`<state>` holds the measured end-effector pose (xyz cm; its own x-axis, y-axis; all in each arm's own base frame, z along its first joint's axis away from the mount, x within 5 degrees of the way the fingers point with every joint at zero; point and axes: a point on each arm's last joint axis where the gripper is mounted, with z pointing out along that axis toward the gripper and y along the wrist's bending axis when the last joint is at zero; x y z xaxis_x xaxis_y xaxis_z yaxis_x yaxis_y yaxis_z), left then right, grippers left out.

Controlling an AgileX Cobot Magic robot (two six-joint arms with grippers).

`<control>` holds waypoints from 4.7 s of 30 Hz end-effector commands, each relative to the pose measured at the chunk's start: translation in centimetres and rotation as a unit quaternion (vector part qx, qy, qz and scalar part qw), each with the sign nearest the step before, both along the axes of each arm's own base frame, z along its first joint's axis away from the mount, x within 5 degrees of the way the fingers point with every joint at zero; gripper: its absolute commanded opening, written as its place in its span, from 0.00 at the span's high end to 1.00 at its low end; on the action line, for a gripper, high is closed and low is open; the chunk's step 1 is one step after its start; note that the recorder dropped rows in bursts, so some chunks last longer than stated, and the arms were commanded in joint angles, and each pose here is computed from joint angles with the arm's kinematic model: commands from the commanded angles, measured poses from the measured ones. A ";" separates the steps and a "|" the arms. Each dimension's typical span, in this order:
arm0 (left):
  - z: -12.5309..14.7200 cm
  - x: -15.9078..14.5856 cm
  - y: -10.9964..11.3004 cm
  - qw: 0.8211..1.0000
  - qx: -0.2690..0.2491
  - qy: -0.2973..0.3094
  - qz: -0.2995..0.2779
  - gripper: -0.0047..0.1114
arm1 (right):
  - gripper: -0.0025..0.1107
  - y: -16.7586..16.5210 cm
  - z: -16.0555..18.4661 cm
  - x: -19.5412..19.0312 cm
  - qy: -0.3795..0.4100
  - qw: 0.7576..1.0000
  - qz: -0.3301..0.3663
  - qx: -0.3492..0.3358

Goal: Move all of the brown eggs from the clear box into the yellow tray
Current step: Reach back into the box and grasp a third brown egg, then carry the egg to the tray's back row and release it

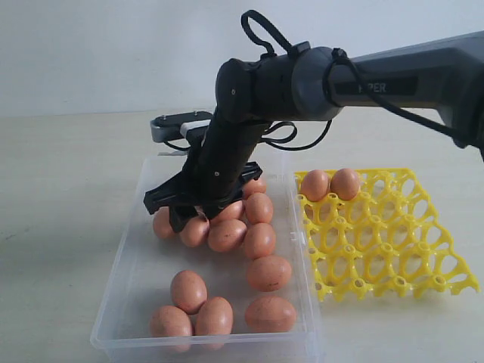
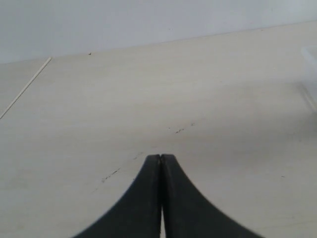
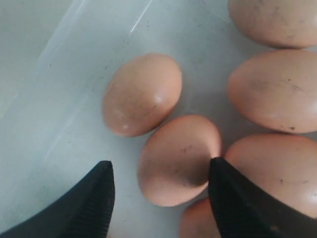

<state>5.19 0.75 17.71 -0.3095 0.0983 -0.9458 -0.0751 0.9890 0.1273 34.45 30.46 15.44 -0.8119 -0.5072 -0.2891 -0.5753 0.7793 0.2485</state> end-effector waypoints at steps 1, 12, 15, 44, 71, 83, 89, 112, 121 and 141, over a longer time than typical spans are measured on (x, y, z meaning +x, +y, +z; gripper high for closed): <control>0.2 0.0 0.0 1.000 -0.001 -0.006 -0.003 0.96 | 0.50 0.3 -0.7 0.2 0.003 1.000 0.001 0.002; 0.2 0.0 0.0 1.000 -0.001 -0.006 -0.003 0.96 | 0.50 1.0 -2.4 1.0 0.004 1.000 -0.004 0.004; 0.2 0.0 0.0 1.000 -0.001 -0.006 -0.003 0.96 | 0.50 1.2 -2.5 1.3 0.002 1.000 -0.004 0.005; 0.2 0.0 0.0 1.000 -0.002 -0.006 -0.002 0.96 | 0.98 0.2 0.7 1.0 -0.062 0.996 0.059 -0.018; 0.2 0.0 0.0 1.000 -0.002 -0.006 -0.002 0.96 | 0.98 -21.9 7.0 -6.5 -0.347 0.904 -0.240 0.074; 0.2 0.0 0.0 1.000 -0.002 -0.006 -0.002 0.96 | 0.98 -24.0 2.7 -3.8 -0.308 0.909 -0.278 0.035; 0.2 0.0 0.0 1.000 -0.002 -0.006 -0.002 0.96 | 0.98 -23.8 1.7 -2.3 -0.303 0.914 -0.270 0.027; 0.2 0.0 0.0 1.000 -0.002 -0.006 -0.002 0.96 | 0.98 -24.5 -0.4 -0.2 -0.287 0.916 -0.279 0.010; 0.2 0.0 0.0 1.000 -0.002 -0.006 -0.002 0.96 | 0.77 -24.5 -0.7 -0.1 -0.289 0.918 -0.271 0.005; 0.2 0.0 0.0 1.000 -0.002 -0.006 -0.002 0.96 | 0.44 -24.4 0.8 -0.3 -0.304 0.912 -0.273 0.014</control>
<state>5.19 0.75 17.71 -0.3095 0.0983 -0.9458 -0.0751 0.9890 0.1273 33.97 6.08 14.54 -0.6731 -0.0591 -0.7372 -0.1332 0.9902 0.0422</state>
